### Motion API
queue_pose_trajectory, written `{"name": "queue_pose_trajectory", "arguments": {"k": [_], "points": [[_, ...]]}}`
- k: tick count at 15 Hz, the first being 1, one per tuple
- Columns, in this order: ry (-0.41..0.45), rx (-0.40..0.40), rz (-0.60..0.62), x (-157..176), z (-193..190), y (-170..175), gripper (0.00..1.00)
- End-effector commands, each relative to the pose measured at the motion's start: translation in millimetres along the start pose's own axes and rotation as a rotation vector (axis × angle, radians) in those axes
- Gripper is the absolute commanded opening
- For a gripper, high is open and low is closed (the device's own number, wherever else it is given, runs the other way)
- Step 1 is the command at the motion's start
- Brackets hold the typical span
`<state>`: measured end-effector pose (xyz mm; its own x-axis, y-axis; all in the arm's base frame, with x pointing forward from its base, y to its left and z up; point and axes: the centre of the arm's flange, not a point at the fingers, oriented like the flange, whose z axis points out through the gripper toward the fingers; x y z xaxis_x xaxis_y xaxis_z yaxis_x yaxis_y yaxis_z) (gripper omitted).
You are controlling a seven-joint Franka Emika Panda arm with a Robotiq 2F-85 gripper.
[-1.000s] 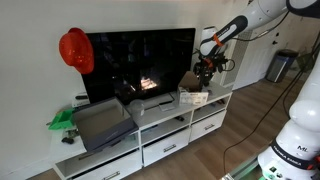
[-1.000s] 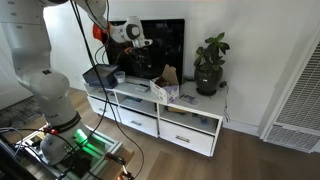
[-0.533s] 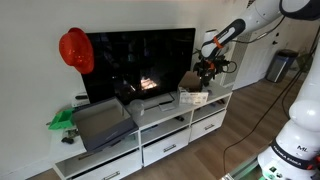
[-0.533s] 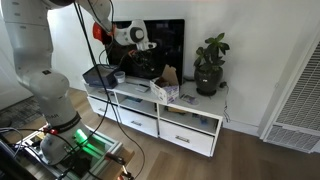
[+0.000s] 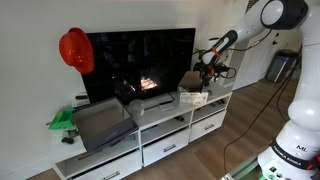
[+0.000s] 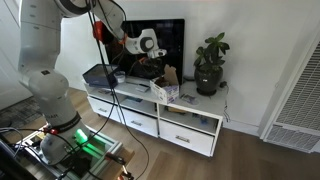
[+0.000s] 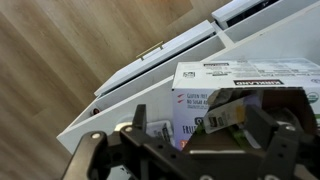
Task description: Pick up the white box and move it to the far right side of the tv stand
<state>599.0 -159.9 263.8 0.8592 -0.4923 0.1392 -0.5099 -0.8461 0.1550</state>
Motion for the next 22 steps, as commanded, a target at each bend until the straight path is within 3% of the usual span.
{"name": "queue_pose_trajectory", "arguments": {"k": [1, 10, 22], "points": [[0.019, 0.042, 0.027, 26.2, 25.8, 5.2, 1.00], [0.046, 0.116, 0.034, 54.0, 71.9, 7.4, 1.00], [0.091, 0.158, 0.053, 70.6, 135.7, 4.3, 1.00]]}}
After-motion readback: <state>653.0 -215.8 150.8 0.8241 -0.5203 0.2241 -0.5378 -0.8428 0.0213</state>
